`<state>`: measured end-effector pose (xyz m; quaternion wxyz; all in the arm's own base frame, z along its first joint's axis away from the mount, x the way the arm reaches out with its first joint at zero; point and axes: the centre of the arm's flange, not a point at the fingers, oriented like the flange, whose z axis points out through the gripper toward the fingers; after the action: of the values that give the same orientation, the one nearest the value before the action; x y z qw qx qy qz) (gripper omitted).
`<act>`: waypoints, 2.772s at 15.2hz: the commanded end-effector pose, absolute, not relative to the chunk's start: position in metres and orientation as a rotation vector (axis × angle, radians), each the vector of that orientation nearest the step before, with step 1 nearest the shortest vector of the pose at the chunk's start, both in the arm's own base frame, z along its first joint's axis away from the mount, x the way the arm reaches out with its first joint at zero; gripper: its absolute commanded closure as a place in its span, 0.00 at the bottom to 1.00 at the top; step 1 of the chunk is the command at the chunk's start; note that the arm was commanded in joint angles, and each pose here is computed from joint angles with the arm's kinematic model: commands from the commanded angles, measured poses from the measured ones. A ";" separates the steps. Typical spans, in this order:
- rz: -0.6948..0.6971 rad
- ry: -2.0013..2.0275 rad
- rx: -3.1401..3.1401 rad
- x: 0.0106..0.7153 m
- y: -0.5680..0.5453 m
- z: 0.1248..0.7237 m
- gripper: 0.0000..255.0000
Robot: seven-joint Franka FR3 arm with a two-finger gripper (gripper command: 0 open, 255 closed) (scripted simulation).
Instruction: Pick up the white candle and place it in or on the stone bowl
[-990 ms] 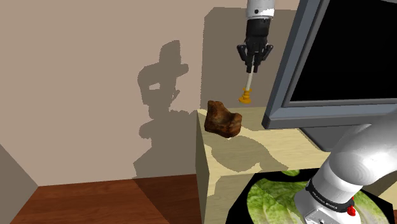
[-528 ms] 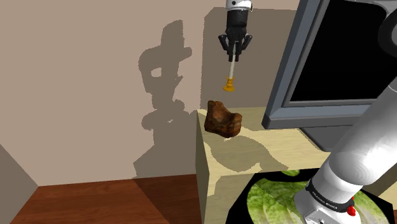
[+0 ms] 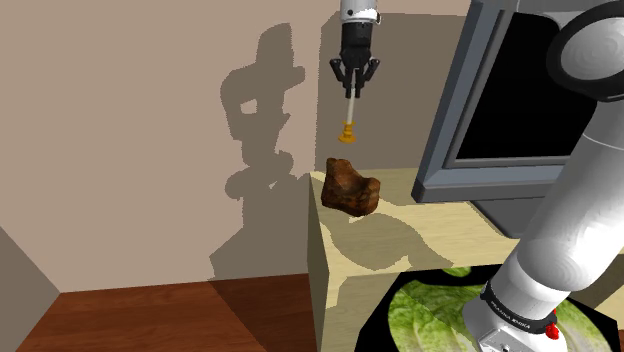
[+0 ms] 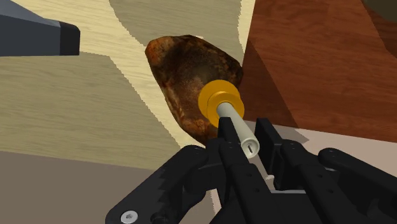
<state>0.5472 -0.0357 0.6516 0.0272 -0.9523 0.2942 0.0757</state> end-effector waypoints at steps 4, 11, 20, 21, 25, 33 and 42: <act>0.233 0.909 -2.941 0.548 -0.036 0.625 1.00; 0.233 0.909 -2.941 0.548 -0.036 0.588 1.00; 0.233 0.909 -2.941 0.548 -0.036 0.542 1.00; 0.233 0.909 -2.941 0.548 -0.036 0.542 1.00; 0.233 0.909 -2.941 0.548 -0.036 0.542 1.00; 0.233 0.909 -2.941 0.548 -0.036 0.542 0.00; 0.233 0.909 -2.941 0.554 -0.041 0.591 0.00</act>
<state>0.5542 -0.0410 0.5907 0.0273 -0.9524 0.2942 0.0754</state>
